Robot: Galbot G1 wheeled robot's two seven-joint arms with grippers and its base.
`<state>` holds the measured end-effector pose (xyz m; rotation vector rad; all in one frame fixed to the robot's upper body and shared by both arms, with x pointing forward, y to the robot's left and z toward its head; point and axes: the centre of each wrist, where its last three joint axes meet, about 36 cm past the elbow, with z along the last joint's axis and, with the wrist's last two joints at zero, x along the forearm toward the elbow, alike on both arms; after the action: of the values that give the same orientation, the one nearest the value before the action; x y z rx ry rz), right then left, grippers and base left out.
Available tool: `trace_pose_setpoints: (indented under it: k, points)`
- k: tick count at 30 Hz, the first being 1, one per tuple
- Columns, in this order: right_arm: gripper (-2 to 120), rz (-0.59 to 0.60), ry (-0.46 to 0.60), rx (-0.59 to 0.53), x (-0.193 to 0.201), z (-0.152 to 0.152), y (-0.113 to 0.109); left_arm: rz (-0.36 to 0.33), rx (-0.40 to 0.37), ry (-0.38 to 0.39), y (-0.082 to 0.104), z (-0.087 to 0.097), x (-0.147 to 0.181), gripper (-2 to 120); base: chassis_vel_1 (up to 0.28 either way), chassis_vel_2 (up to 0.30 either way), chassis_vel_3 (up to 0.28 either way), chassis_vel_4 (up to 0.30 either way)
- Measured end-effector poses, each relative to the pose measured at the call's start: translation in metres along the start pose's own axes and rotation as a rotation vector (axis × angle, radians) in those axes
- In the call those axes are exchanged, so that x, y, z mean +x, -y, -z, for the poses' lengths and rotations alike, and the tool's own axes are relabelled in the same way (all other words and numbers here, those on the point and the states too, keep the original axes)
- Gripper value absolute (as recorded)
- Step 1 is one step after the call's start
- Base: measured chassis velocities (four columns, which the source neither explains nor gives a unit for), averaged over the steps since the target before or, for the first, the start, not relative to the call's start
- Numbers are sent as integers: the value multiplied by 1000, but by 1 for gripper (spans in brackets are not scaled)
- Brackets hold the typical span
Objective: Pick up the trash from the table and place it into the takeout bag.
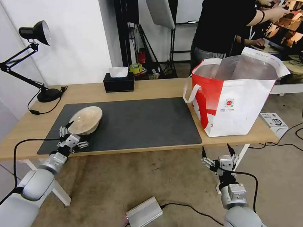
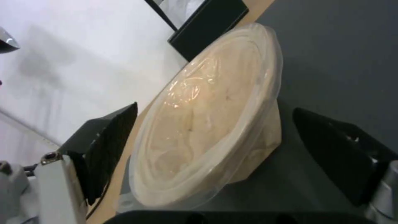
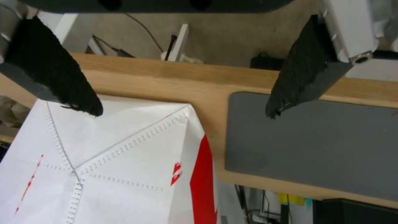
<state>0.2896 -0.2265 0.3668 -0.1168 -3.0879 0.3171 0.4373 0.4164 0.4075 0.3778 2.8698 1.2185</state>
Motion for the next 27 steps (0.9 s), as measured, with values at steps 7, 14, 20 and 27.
trace_pose_setpoints:
  k: [7,14,20,27]
  points:
    - [100,0,-3,1,2,-1,-1,-8,0,-2,2,-1,-2,100,0,0,0,0]
    - [100,0,-7,-1,5,-2,-3,-11,-5,-7,1,-3,-3,100,0,0,0,0]
    - [100,0,-7,-3,5,-2,-4,-10,-7,-14,0,-6,-3,87,0,0,0,0]
    - [100,-1,-8,-9,6,-2,-7,-9,-14,-26,-3,-10,2,81,0,0,0,0]
